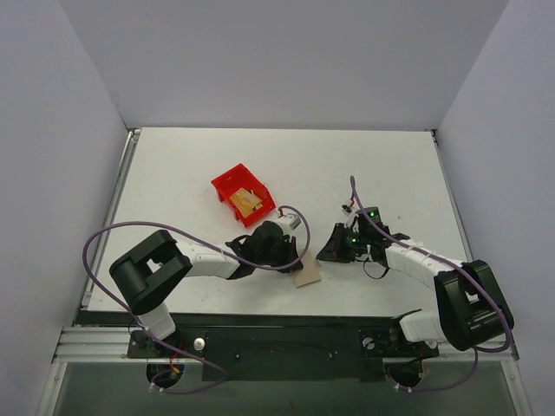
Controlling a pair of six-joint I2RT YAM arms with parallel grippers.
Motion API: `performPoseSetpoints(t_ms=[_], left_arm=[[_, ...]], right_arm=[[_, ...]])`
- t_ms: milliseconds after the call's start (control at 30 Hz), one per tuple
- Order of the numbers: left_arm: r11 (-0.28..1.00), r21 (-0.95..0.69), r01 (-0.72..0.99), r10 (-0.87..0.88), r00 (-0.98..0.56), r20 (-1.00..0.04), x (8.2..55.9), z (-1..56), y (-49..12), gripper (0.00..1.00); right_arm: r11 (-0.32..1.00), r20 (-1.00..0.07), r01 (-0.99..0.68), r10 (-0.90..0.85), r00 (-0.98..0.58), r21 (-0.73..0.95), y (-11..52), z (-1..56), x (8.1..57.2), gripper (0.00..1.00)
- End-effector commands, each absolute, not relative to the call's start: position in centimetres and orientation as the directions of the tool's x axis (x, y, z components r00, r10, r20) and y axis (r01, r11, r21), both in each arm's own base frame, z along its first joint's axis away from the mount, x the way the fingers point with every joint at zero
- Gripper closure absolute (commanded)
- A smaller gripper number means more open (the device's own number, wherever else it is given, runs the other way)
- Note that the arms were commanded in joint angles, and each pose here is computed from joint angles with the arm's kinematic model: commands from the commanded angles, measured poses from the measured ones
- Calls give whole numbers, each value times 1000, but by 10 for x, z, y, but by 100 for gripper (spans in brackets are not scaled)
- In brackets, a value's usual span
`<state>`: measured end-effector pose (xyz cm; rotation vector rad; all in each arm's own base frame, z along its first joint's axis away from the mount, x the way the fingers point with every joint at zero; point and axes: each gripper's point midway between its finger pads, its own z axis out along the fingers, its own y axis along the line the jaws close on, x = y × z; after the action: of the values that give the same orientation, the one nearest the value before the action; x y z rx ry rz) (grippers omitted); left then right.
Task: Put the credit cards into the card holder
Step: Close the card holder at the center of the board.
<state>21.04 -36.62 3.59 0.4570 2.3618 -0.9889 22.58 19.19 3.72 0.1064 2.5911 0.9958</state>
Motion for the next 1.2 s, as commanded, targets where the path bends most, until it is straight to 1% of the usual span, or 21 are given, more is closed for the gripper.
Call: performPoseSetpoints(t_ms=[0,967,1167], left_arm=[[659,-563,498,95,-798,-595,210,38,-371,96],[667,-562,490,93,-802,-589,210,36,-369,96],[665,-563,491,92,-802,-591,211,37,-370,96]], right_arm=[[724,-308,-84,183,-933,685,199,41,229,93],[703,-287,-129,112,-951,700,227,37,223,93],[703,-288,-137,100,-953,697,229,37,221,92]])
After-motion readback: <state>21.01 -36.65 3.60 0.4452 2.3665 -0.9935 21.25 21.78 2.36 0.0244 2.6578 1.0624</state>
